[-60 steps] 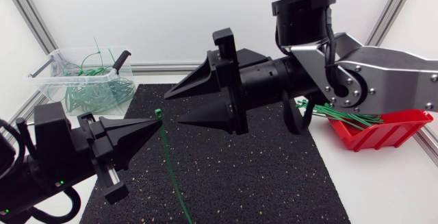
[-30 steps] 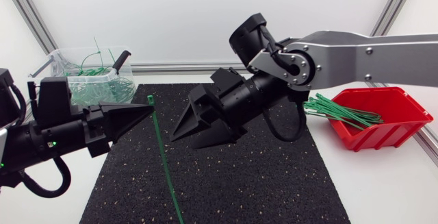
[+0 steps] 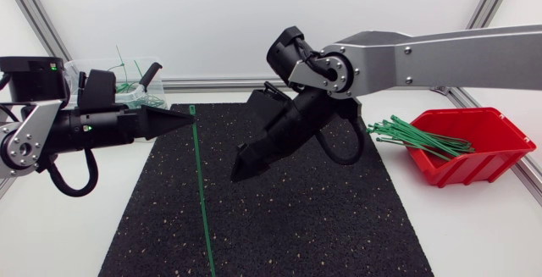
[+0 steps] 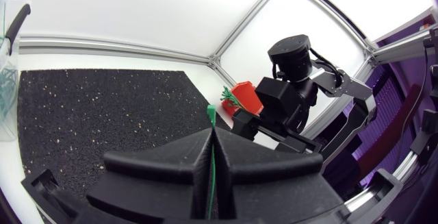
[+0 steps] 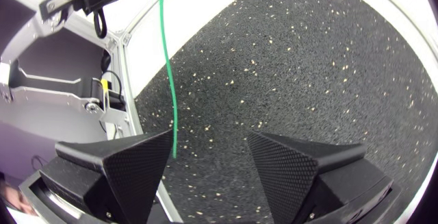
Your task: Take a green cable tie from the red box, thread the tail through the head to close it, then place it in the transparent bin on the left.
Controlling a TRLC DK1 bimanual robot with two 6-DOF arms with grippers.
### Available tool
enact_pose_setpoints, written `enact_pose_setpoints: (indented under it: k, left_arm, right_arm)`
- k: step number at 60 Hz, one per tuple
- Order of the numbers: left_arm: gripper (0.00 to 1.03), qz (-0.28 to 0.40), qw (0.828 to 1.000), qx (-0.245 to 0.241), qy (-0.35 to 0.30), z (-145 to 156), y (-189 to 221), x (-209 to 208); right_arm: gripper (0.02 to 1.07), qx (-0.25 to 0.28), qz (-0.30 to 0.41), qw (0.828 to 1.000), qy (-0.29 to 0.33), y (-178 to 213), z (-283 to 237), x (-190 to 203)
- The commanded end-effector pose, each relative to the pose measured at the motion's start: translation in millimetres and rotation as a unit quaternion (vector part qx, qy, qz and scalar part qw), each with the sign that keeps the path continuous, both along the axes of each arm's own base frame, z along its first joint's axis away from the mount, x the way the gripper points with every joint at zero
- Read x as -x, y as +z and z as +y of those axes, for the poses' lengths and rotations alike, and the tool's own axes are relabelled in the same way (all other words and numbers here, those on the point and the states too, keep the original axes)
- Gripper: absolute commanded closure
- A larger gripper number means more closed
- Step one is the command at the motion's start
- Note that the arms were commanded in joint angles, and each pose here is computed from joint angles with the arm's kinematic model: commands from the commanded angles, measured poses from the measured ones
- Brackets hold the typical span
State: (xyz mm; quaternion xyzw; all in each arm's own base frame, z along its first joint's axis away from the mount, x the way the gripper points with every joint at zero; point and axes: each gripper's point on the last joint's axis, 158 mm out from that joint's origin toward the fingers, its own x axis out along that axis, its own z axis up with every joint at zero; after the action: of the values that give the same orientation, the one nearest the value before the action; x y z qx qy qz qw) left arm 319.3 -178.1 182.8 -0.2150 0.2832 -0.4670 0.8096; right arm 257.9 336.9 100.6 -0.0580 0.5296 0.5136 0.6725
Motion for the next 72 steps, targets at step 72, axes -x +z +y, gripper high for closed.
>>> enact_pose_setpoints:
  k: [72]
  left_arm:
    - [1.0,0.06,0.988,-0.031,-0.138,-32,-26,-19]
  right_arm:
    - [0.07,0.198,-0.587,0.618,0.484,-46,47,34]
